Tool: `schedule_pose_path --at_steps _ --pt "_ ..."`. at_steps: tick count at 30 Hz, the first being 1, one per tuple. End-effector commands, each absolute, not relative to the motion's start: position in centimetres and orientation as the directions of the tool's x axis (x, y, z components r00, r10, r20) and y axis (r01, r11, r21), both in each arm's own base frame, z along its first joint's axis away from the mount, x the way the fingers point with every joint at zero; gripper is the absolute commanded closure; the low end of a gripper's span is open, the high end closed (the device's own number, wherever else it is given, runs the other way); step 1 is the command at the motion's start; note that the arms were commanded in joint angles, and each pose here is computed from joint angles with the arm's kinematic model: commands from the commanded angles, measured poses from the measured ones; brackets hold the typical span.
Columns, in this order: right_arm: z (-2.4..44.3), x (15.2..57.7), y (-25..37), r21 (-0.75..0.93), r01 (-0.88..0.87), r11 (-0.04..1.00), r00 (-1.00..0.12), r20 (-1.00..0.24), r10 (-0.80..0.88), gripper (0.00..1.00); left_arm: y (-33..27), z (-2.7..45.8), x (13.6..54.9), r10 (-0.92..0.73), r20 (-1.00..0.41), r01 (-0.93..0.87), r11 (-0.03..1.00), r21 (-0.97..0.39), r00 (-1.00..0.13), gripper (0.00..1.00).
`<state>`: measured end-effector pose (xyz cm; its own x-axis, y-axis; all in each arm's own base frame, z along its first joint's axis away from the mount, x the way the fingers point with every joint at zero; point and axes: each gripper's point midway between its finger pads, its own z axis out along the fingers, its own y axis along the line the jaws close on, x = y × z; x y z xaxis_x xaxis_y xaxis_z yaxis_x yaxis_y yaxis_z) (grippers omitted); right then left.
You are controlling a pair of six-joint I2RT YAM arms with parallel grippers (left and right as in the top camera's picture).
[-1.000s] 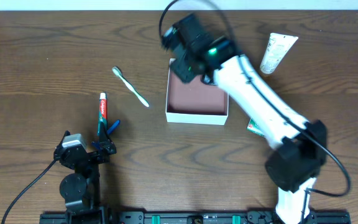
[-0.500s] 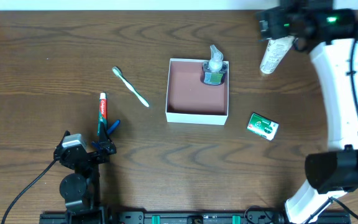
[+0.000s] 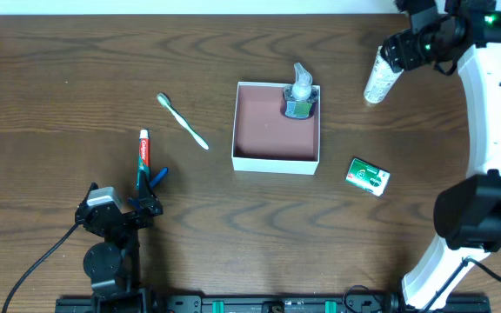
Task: Pack container
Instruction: 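Move the right gripper to the white lotion tube and grasp it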
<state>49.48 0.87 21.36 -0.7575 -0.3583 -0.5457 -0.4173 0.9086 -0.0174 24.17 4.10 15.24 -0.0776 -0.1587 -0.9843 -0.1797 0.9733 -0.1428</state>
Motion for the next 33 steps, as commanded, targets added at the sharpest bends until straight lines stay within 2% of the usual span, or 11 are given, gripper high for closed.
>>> schedule_pose_path --at_steps 1,5,13,19,25,30,33 --pt "19.7 49.4 1.4 -0.007 -0.497 0.868 -0.733 -0.532 -0.424 0.28 4.0 13.7 24.1 -0.155 -0.980 -0.180 0.975 -0.131 -0.127 0.02" --pt "18.7 49.7 1.3 0.002 -0.495 0.869 -0.743 -0.519 -0.423 0.35 4.0 13.7 24.1 -0.155 -0.980 -0.180 0.975 -0.131 -0.127 0.02" --pt "17.4 49.8 -0.3 0.020 -0.467 0.884 -0.772 -0.497 -0.396 0.40 4.0 13.7 24.1 -0.155 -0.980 -0.180 0.975 -0.131 -0.127 0.02" --pt "17.1 49.4 -1.4 0.034 -0.444 0.895 -0.792 -0.481 -0.375 0.58 4.0 13.7 24.1 -0.155 -0.980 -0.180 0.975 -0.131 -0.127 0.02" --pt "17.2 49.2 -1.2 0.063 -0.440 0.896 -0.797 -0.488 -0.357 0.86 4.0 13.7 24.1 -0.155 -0.980 -0.180 0.975 -0.131 -0.127 0.02" --pt "17.5 49.4 -0.4 0.097 -0.460 0.883 -0.782 -0.516 -0.351 0.91 4.0 13.7 24.1 -0.155 -0.980 -0.180 0.975 -0.131 -0.126 0.02" --pt "17.6 49.5 -0.3 0.096 -0.462 0.882 -0.778 -0.520 -0.351 0.99 4.0 13.7 24.1 -0.155 -0.980 -0.180 0.975 -0.131 -0.127 0.02"
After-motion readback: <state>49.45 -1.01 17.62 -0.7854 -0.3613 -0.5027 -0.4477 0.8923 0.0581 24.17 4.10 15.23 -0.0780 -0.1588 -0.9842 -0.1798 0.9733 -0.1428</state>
